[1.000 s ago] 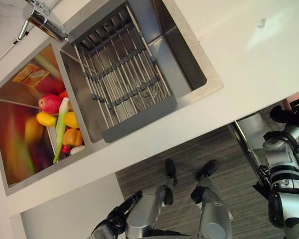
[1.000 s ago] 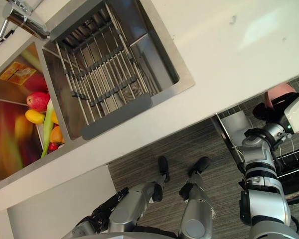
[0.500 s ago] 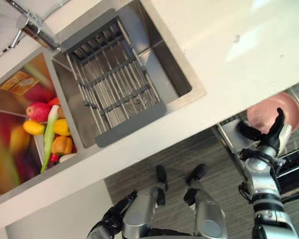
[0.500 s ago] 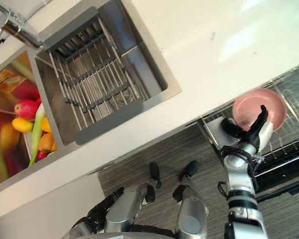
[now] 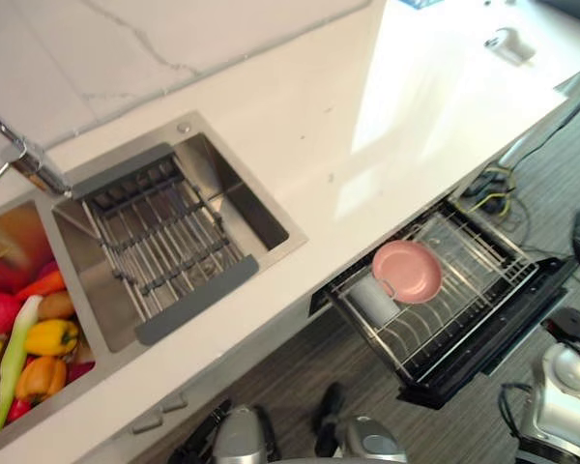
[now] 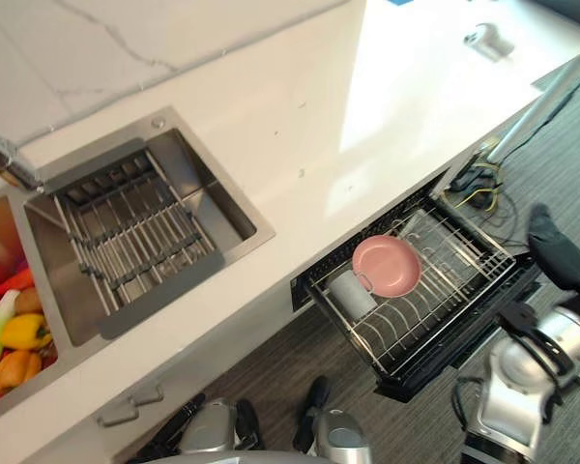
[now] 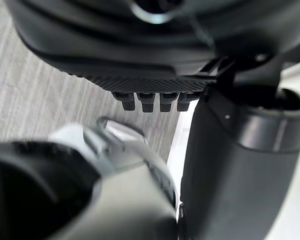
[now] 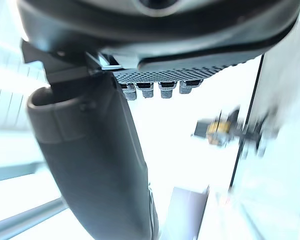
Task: Walk over to the sink, pick up the cup, carry it to the dishwasher, place the cup inside the dishwasher, then close the dishwasher door
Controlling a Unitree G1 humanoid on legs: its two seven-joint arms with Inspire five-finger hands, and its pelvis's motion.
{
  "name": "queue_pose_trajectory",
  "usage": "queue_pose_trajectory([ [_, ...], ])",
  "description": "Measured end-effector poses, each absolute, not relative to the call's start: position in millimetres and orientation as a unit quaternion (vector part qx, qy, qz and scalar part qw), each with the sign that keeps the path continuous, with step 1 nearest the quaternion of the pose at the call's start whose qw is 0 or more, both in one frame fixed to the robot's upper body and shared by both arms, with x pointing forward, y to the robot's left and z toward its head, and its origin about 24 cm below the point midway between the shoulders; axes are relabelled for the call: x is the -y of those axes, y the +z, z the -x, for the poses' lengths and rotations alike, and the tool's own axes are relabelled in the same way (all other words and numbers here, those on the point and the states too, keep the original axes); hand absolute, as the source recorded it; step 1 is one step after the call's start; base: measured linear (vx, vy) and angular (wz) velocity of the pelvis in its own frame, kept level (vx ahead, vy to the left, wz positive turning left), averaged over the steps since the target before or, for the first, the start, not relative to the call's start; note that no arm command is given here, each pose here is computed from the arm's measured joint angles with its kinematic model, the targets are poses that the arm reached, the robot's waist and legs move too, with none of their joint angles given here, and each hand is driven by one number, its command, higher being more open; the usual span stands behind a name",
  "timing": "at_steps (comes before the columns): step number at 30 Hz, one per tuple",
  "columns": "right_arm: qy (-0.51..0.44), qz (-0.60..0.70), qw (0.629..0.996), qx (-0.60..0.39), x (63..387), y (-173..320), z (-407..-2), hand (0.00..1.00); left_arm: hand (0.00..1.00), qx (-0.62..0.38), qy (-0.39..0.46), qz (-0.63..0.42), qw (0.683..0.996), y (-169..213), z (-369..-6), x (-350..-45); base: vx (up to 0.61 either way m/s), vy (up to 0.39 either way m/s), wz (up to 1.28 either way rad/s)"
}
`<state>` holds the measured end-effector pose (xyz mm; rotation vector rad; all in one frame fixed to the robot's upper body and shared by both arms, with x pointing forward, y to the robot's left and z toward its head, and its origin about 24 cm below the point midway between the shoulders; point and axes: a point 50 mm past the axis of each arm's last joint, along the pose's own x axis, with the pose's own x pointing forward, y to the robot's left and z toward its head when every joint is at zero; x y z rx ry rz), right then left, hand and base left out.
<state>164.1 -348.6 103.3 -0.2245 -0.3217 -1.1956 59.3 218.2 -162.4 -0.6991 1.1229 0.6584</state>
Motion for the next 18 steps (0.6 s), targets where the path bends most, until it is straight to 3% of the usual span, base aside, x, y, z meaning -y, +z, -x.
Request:
queue_pose_trajectory([
  [4, -0.572, 0.011, 0.82, -0.003, 358, 31, -139, 1.0, 1.0, -0.525, 0.305, 0.328, 0.723, -165, -55, -212, 0.02, 0.064, -0.11],
  [8, -0.553, -0.117, 0.815, -0.127, 321, -38, -122, 1.0, 1.0, -0.534, 0.311, 0.337, 0.71, -167, -50, -206, 0.0, 0.057, 0.06],
  [11, -0.493, -0.159, 0.824, -0.231, 270, -83, -123, 1.0, 1.0, -0.541, 0.315, 0.339, 0.703, -169, -48, -200, -0.02, 0.074, 0.27],
  [13, -0.471, -0.194, 0.824, -0.25, 254, -93, -126, 1.0, 1.0, -0.54, 0.314, 0.344, 0.701, -169, -47, -195, -0.04, 0.093, 0.34],
  [18, -0.45, -0.256, 0.815, -0.262, 254, -106, -126, 1.0, 1.0, -0.536, 0.326, 0.346, 0.698, -170, -39, -196, -0.06, 0.123, 0.32],
])
